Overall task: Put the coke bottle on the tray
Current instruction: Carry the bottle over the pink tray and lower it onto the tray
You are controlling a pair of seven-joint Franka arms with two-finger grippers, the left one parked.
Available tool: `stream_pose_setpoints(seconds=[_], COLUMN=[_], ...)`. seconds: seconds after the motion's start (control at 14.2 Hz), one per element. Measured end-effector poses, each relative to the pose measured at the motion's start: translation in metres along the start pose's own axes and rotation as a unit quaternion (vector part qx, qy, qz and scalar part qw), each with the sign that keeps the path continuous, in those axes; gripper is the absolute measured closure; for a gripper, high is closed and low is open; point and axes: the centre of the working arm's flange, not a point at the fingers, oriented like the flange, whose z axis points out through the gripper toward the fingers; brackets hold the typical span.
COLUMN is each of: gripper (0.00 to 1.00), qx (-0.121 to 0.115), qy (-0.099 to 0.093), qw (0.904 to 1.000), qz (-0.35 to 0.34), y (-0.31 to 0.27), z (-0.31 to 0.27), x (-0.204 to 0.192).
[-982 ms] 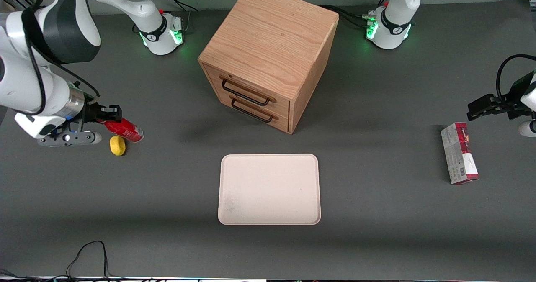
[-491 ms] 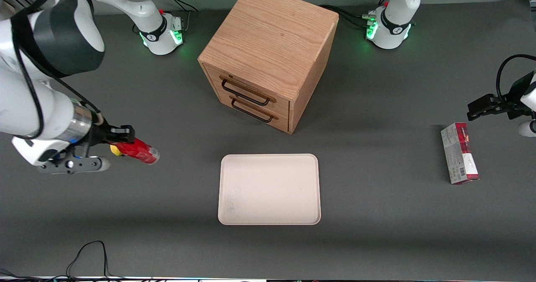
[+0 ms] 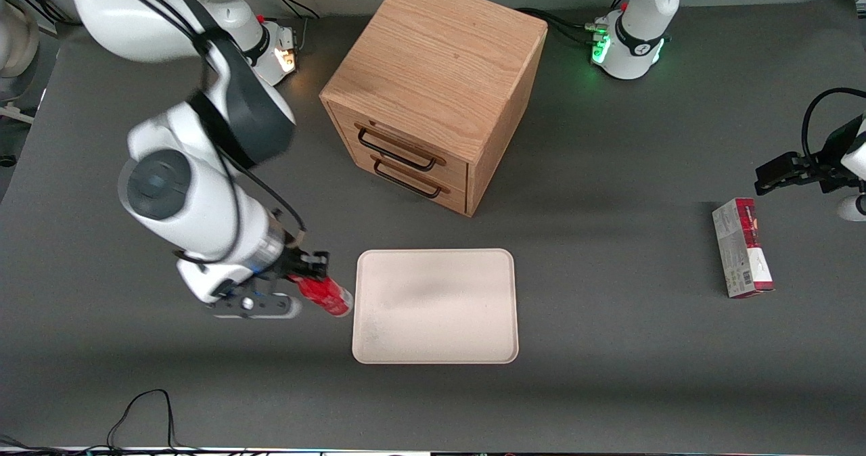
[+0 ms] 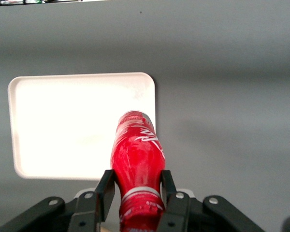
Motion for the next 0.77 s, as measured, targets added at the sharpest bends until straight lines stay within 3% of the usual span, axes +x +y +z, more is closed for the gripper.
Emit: stream_pose_setpoints(seconds=[0.42, 0.56, 0.77], gripper=[0.55, 0.56, 0.70], qx=[0.014, 0.005, -0.003], qy=[0.023, 0.032, 0.036], qw=[0.9995, 0.9992, 0.9989], qz=[-0.016, -0.022, -0.030], y=[-0.026, -0.025, -0.027], z=[0.093, 0.110, 0.126], x=[0.012, 0.014, 0.013])
